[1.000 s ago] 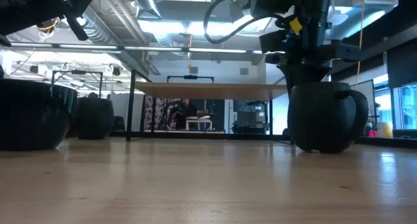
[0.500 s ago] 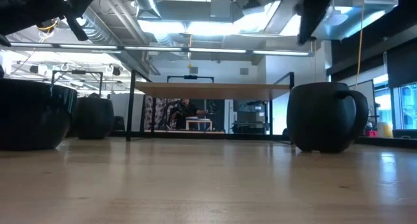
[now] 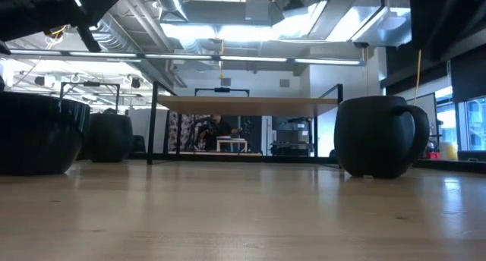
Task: Place coffee mugs
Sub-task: Put the red mug on the shelf
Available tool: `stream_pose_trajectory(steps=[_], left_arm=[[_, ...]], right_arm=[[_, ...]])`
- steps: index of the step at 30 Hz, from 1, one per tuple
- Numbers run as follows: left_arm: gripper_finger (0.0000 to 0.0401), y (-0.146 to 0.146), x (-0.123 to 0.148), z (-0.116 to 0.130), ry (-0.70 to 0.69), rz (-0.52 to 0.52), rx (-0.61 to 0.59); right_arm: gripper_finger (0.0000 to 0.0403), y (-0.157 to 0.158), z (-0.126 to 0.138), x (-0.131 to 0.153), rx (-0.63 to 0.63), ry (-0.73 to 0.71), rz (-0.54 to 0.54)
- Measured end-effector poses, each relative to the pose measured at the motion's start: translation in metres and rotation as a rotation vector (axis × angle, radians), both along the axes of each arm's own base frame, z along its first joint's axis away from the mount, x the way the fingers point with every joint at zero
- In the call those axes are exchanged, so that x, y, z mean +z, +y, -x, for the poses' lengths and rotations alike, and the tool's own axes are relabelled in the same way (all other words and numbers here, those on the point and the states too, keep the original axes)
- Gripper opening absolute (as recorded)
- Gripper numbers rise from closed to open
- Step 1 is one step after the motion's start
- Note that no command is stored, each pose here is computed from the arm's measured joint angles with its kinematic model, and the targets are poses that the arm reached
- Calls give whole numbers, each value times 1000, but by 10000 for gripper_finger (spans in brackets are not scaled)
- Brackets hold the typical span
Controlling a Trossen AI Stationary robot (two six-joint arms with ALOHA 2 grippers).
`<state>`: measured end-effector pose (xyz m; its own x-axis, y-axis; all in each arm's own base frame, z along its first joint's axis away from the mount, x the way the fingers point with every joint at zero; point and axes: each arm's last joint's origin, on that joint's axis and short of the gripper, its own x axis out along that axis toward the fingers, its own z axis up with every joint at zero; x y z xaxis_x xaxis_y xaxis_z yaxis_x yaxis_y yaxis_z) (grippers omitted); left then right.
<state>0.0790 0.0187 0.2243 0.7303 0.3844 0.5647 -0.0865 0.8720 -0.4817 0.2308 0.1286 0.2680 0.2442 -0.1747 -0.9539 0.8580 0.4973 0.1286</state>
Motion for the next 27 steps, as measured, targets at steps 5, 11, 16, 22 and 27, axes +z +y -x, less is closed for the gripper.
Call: stream_pose_trajectory(steps=[5,11,16,22,27], left_arm=[[32,1,-5,-3,52,36,1],[32,1,-11,-7,124,49,-1],[32,1,-12,-7,122,66,-12],[32,1,-12,-7,124,65,-16],[32,1,-12,-7,116,72,-27]], right_arm=[[232,-2,6,-30,-51,20,17],[238,-6,6,-58,-93,-68,59],[219,-4,4,-74,-106,-110,38],[196,-1,-3,-91,-124,-109,62],[182,0,-6,-102,-127,-104,131]])
